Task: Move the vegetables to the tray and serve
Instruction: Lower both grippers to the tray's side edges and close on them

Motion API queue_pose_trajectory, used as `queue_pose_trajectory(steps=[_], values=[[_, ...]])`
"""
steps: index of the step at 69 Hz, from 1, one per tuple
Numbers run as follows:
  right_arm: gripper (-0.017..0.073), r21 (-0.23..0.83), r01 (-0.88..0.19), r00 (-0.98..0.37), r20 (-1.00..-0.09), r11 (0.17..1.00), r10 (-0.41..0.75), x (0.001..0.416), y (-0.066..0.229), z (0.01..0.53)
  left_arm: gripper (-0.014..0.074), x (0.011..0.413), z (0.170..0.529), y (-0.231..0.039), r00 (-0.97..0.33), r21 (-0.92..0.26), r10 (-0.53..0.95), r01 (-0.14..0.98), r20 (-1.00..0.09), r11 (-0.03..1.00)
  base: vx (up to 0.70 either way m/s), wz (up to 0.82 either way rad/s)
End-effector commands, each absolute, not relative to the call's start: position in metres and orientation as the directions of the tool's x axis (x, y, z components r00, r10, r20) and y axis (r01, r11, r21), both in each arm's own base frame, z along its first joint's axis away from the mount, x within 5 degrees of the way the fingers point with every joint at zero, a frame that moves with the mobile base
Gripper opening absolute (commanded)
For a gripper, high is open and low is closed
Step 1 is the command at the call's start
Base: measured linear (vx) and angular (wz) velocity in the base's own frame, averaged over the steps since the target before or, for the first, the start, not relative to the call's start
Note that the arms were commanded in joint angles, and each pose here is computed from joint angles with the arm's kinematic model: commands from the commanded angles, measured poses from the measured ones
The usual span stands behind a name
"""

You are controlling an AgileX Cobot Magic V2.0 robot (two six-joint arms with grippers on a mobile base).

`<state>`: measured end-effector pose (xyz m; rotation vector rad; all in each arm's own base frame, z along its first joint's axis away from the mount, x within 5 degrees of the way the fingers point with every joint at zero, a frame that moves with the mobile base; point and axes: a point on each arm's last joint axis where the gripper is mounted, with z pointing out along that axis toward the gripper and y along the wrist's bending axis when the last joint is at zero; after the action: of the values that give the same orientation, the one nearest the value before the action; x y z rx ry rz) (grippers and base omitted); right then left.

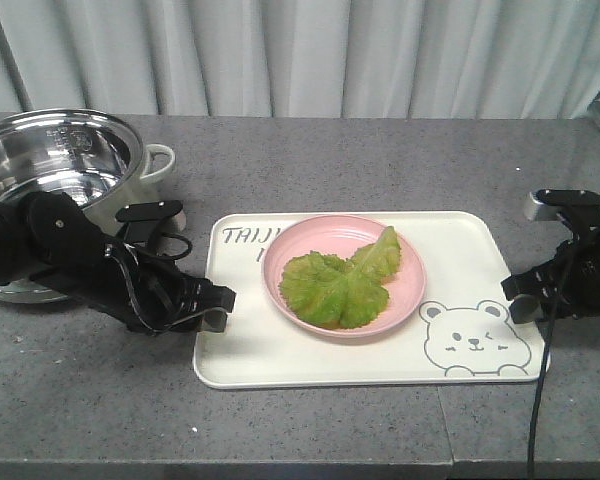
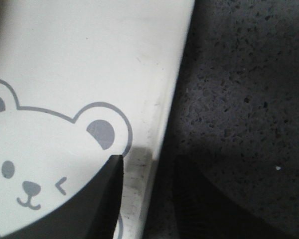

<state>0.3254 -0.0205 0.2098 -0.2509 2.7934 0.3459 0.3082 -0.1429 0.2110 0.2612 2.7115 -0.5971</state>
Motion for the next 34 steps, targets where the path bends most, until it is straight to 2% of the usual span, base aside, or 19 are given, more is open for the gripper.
queue_pose_trajectory(steps=[1, 21, 34], values=[[0.0244, 0.2, -0.21, -0.912, -0.392, 0.957, -0.119, 0.3296, -0.0214, 0.2242, 0.0359, 0.3112, 0.2318, -0.1458, -0.894, -0.397, 0.055, 0.252, -0.445, 0.882, 0.0, 0.0], [0.0244, 0.238, -0.25, -0.913, -0.382, 0.938, -0.147, 0.3296, -0.0174, 0.2204, 0.0343, 0.3111, 0.2318, -0.1459, -0.895, -0.399, 0.054, 0.251, -0.444, 0.882, 0.0, 0.0], [0.0171, 0.244, -0.252, -0.915, -0.374, 0.936, -0.149, 0.3288, -0.017, 0.2202, 0.0208, 0.3115, 0.2319, -0.1455, -0.894, -0.398, 0.052, 0.25, -0.445, 0.883, 0.0, 0.0]])
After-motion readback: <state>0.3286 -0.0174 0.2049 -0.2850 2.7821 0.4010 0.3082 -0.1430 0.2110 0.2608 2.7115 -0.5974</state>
